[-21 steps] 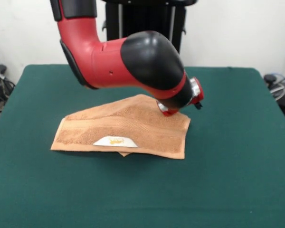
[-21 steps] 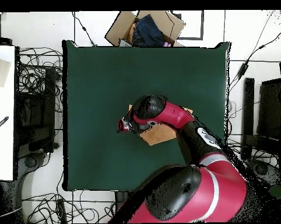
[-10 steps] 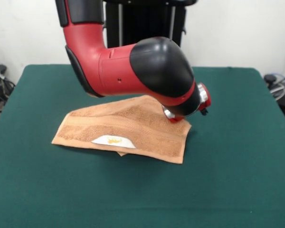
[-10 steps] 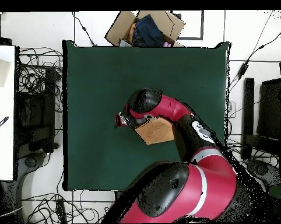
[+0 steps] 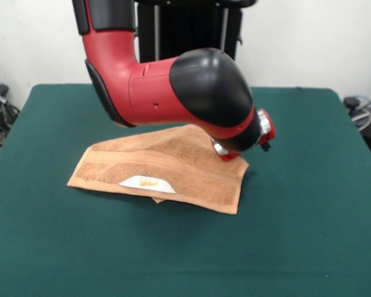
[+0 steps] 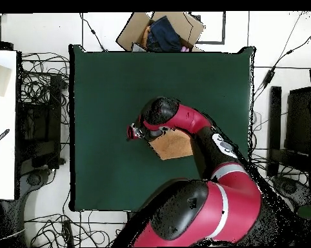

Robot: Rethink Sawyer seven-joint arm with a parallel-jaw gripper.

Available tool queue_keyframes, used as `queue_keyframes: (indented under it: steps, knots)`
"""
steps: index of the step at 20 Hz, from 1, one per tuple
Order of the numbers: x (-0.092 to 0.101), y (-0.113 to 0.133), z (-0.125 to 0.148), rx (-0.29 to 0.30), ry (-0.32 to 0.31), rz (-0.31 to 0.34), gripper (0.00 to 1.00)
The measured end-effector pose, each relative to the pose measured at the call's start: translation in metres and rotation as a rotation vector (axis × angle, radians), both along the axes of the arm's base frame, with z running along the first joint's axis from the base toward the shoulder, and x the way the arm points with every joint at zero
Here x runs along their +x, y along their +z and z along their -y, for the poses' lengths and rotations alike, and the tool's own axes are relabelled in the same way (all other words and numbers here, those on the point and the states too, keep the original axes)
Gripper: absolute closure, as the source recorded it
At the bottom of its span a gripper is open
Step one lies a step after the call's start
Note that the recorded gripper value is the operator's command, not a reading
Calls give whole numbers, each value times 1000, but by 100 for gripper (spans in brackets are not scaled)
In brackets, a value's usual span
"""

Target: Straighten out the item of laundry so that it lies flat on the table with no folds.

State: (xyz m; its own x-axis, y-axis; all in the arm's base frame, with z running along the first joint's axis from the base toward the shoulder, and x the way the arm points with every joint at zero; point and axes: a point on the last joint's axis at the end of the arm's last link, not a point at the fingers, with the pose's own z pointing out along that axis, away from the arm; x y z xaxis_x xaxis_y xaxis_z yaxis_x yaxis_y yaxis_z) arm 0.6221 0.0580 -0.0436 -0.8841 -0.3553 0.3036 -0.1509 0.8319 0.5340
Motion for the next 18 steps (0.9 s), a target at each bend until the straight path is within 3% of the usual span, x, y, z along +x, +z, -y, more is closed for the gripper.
queue_keyframes:
  steps: [18]
  knots:
    - [42,-3,0,-6,7,21,0]
